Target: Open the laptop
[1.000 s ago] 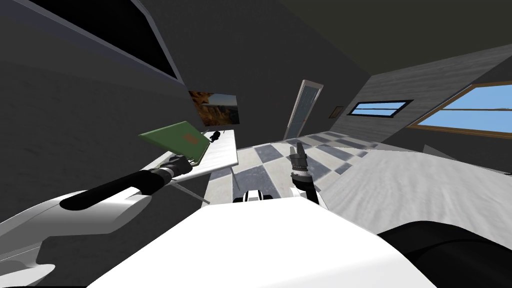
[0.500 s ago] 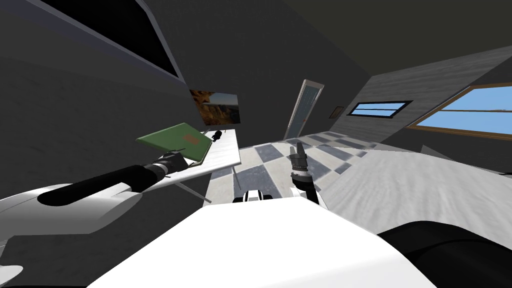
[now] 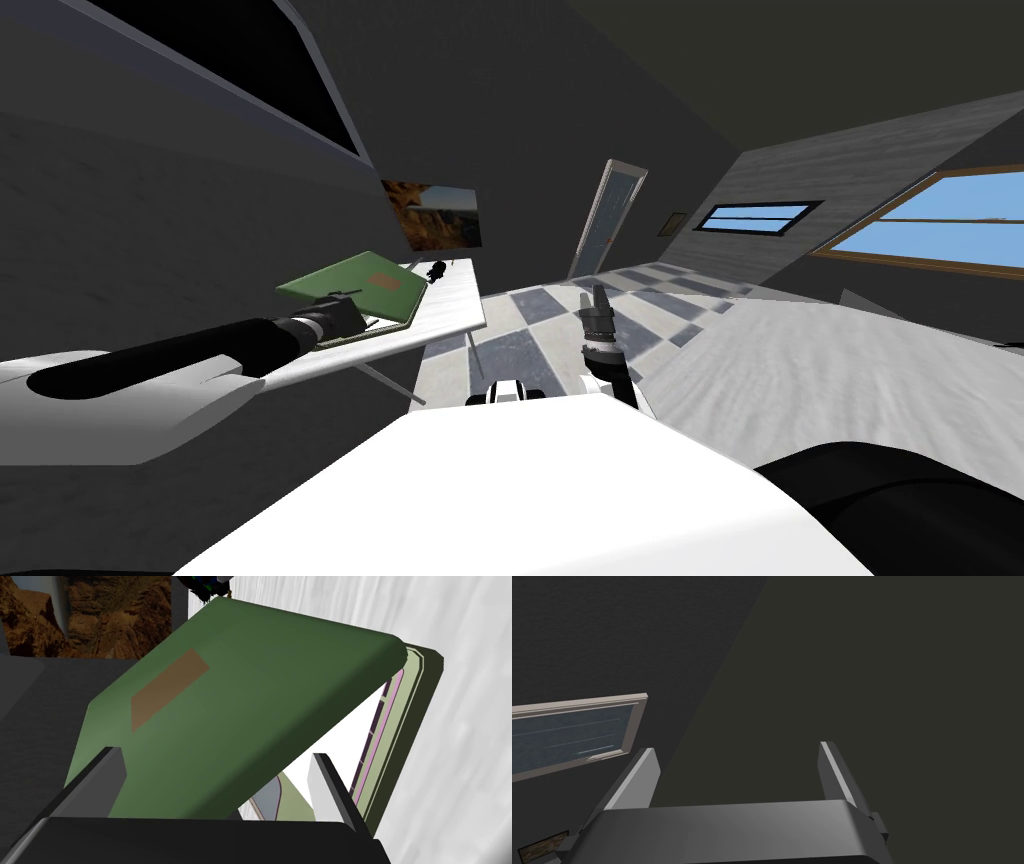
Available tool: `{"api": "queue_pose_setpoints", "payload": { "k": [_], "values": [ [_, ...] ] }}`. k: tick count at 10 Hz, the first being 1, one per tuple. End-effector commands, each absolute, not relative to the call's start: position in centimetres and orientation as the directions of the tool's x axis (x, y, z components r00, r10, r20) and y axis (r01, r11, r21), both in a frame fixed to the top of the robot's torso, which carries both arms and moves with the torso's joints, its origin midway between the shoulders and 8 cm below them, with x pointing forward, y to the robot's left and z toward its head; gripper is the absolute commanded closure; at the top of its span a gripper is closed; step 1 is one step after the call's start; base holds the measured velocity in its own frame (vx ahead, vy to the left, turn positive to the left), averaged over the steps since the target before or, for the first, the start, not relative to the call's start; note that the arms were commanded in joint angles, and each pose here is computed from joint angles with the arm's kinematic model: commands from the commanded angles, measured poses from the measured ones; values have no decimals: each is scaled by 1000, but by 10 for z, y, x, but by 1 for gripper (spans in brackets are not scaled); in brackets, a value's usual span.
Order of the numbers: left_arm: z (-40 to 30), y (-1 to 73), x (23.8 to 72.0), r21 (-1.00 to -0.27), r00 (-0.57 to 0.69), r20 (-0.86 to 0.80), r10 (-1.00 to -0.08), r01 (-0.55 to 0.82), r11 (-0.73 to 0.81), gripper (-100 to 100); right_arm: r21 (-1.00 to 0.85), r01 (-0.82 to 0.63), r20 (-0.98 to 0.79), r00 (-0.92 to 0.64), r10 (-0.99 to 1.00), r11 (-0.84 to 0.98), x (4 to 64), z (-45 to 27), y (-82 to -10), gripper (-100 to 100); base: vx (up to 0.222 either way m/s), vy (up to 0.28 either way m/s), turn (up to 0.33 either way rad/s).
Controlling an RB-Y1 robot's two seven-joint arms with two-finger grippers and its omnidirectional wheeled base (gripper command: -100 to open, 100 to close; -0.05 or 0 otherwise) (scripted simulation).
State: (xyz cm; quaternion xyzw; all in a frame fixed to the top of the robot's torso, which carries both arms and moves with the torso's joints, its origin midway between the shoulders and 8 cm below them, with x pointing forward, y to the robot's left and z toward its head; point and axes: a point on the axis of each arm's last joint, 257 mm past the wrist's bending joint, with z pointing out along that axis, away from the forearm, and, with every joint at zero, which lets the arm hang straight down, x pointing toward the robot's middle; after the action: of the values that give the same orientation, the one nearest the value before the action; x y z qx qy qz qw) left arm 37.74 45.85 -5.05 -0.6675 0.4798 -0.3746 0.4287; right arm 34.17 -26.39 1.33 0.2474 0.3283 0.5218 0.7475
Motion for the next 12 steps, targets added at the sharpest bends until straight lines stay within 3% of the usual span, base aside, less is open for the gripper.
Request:
{"api": "queue_pose_setpoints", "payload": {
  "k": [1,12],
  "values": [
    [-35,465,379,-936,270,58,-961,-321,-146,-100,712,-618,-233,240,942,333,342,13,-264,0,-17,53,-6],
    [42,470,396,-945,307,-64,-949,-323,-41,-100,712,-618,-233,240,942,333,342,13,-264,0,-18,53,-8]
  ]
}}
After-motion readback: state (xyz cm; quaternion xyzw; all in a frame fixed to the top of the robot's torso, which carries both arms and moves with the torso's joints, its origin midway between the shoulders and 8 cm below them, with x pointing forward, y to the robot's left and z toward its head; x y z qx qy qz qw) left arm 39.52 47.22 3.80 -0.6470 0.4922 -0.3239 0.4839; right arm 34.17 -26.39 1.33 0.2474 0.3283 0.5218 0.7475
